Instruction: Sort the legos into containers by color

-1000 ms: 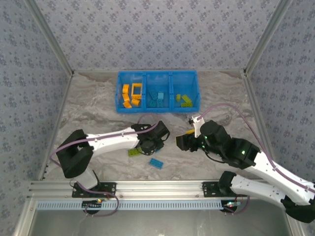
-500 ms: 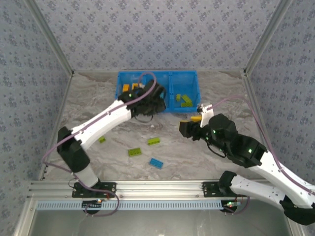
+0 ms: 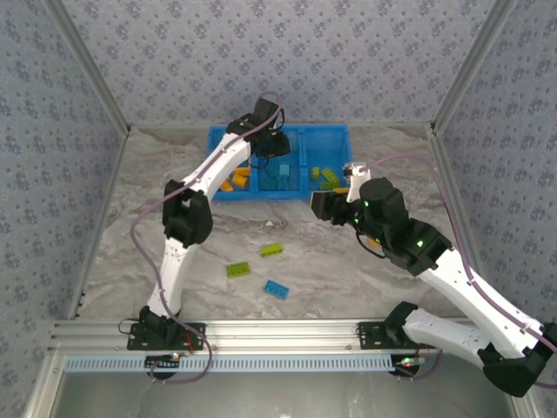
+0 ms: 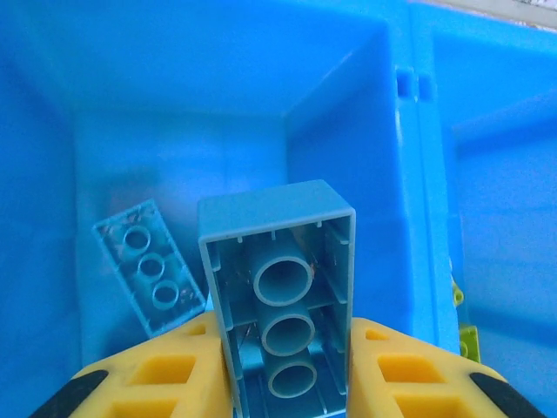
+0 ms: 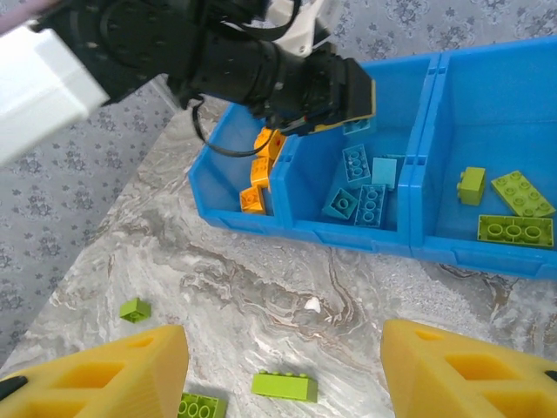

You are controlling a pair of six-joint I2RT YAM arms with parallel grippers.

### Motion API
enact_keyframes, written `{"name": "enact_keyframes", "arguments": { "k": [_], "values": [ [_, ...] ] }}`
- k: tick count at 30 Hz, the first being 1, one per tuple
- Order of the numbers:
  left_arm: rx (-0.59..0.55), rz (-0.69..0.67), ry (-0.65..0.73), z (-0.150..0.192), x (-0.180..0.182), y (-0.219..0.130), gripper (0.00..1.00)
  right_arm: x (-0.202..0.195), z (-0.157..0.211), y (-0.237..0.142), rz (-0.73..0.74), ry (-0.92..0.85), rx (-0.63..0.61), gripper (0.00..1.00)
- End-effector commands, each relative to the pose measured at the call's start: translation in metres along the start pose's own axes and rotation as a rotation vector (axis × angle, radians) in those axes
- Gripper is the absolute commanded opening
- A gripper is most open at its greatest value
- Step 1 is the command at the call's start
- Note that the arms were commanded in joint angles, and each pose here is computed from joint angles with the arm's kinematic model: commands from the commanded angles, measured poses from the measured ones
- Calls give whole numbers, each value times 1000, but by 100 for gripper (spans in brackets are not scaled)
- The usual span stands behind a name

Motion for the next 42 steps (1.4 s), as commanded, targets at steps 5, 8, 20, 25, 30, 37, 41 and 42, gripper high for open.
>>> {"name": "enact_keyframes", "arguments": {
  "k": [5,8,20,25,30,37,41,42],
  "values": [
    [-60,4,39,-11,3,37,28,-3,-8,-6,-22,47,-35,63],
    [-76,-41,29,-10,11,52,28,-4,-8,-6,-26,51,-34,63],
    [-51,-73,-8,-3,20,72,39,-9,3,-3,-8,59,6,63],
    [-46,-65,5,-5,14,58,50,-15,8,5,37,76,46,64],
    [-78,-35,9,-15,2,30,50,-16,8,10,63,78,79,64],
    [-203,32,23,-26,-37,-58,44,-15,25,31,141,21,200,63],
    [-298,31,4,-24,-47,-122,43,3,41,50,172,-57,281,66],
    [-323,17,-10,-22,-44,-140,43,9,47,57,168,-72,309,68]
  ]
}}
Point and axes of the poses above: each hand's point on the last joint's axis, 136 mm out from that joint toward the fingers, its own y axis out along the fingers, its own x axis along the line the jaws close on, z = x × y, the point moved 9 cm from there along -y, back along the fingers, and after that the axes turned 10 degrees about -y, right-handed, at the moved point
